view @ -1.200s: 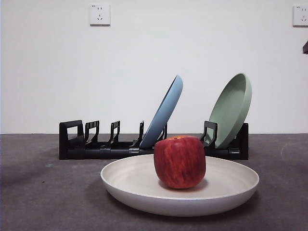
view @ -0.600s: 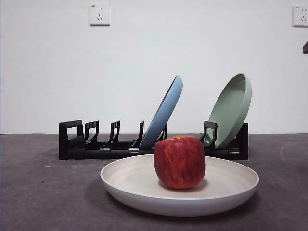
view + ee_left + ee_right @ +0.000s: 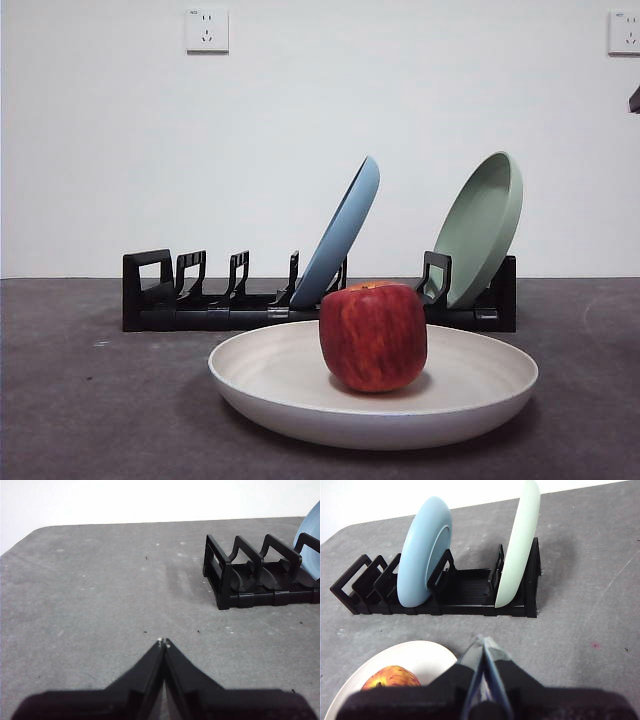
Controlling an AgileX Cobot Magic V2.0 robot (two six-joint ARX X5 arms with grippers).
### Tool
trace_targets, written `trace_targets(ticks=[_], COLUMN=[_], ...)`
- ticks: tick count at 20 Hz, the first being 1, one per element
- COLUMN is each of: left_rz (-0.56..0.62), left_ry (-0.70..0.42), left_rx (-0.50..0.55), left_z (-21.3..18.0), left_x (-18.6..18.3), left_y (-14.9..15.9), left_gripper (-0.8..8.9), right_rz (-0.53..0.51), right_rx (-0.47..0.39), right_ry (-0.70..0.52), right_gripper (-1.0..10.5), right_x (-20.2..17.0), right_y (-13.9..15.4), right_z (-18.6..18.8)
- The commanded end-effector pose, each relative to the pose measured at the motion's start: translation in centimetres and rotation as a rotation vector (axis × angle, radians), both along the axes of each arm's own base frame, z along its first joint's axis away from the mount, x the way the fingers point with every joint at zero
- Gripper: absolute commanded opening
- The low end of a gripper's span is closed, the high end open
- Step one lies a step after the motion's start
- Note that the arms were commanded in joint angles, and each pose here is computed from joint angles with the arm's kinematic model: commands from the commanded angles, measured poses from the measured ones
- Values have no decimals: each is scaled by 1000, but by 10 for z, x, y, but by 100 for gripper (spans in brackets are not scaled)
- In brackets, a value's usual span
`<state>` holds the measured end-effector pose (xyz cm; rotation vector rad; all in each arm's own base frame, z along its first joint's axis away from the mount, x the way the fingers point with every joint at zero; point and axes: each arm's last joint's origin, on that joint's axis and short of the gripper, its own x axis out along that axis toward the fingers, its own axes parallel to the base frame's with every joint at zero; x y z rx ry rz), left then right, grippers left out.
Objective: Take the yellow plate from the plate rack,put the plate on the table,take the apple from the table,put the apple in the plate
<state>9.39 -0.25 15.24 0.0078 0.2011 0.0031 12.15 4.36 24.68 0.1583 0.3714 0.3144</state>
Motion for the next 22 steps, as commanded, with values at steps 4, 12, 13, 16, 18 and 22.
trace_targets(ticks=[4,12,13,16,18,22], left_rz=[8,8,8,8,8,8], left_ry=[6,6,6,6,6,6], left_rx=[-5,-5,-5,-5,-5,-5], left_z=[-4,-4,-4,-4,-4,-4], left_x=[1,1,1,1,1,1], left_y=[0,0,0,0,0,0], left_gripper=[-1,-1,-1,-1,-1,-1], right_rz=[-3,-4,-5,-53,-61,-147], right_rx=[6,5,3,-119,-180,-188], right_ry=[2,2,5,-57,-96,-158], right_gripper=[1,1,1,1,1,1], right_x=[0,0,0,-7,-13,-23], right_y=[0,0,0,-5,-10,-24], right_z=[-2,-2,-2,0,0,-28])
